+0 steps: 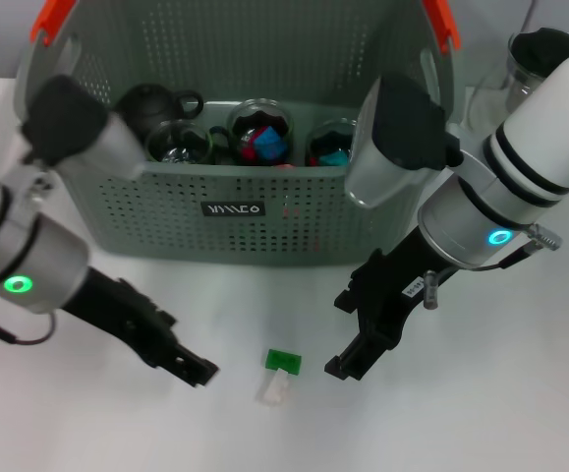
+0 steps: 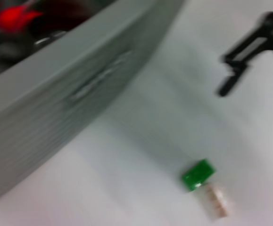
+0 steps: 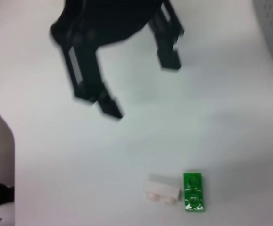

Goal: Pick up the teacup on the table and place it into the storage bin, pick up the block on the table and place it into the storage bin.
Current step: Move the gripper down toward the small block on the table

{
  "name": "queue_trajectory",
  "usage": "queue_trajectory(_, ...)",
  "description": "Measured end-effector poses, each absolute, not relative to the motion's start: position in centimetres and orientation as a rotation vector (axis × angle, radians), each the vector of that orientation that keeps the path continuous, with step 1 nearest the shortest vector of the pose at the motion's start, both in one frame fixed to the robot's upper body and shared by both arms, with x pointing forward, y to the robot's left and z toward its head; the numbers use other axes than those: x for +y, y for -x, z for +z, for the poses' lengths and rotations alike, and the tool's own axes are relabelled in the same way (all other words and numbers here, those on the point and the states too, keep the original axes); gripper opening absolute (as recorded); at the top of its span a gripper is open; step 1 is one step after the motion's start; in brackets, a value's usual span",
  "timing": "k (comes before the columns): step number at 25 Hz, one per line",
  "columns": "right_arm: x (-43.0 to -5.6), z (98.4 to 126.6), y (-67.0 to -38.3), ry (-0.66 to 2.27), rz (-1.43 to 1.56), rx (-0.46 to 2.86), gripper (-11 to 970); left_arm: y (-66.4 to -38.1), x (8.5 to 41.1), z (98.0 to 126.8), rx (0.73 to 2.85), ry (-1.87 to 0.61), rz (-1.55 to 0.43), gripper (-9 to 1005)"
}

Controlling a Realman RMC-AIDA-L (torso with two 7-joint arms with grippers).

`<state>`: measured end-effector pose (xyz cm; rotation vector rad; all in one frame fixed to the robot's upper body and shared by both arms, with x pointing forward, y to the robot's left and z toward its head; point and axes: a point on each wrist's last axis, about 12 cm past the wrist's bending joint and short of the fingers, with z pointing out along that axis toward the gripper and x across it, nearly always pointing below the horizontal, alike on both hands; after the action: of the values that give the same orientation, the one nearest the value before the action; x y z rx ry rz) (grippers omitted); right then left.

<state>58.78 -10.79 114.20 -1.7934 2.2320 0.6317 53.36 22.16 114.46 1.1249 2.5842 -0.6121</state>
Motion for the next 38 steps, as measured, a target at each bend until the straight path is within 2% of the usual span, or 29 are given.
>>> queue_trajectory(6,-9.4,114.5,-58.5,1.904,0.59,2.174,944,-52.1,26.1,113.8,2.653,-0.974,-0.632,934)
queue_trajectory(13,-6.4,115.3,-57.9,2.034,0.548,2.059,944,-49.4,29.3,113.0,2.499,-1.197,-0.691,934)
queue_trajectory(16,-5.2,115.7,-57.8,2.064,0.542,2.006,944,-48.7,29.7,113.1,2.369,-1.307,-0.752,934)
queue_trajectory(21,-3.9,115.9,-57.5,2.122,0.494,1.934,944,-48.3,29.6,112.9,2.253,-1.306,-0.847,934)
queue_trajectory(27,-2.8,115.8,-56.8,2.203,0.434,1.855,945,-48.6,29.4,111.8,2.252,-1.262,-0.881,934)
queue_trajectory(38,-2.1,114.3,-55.2,2.348,0.353,1.724,945,-49.0,31.5,111.4,2.358,-1.166,-0.758,934)
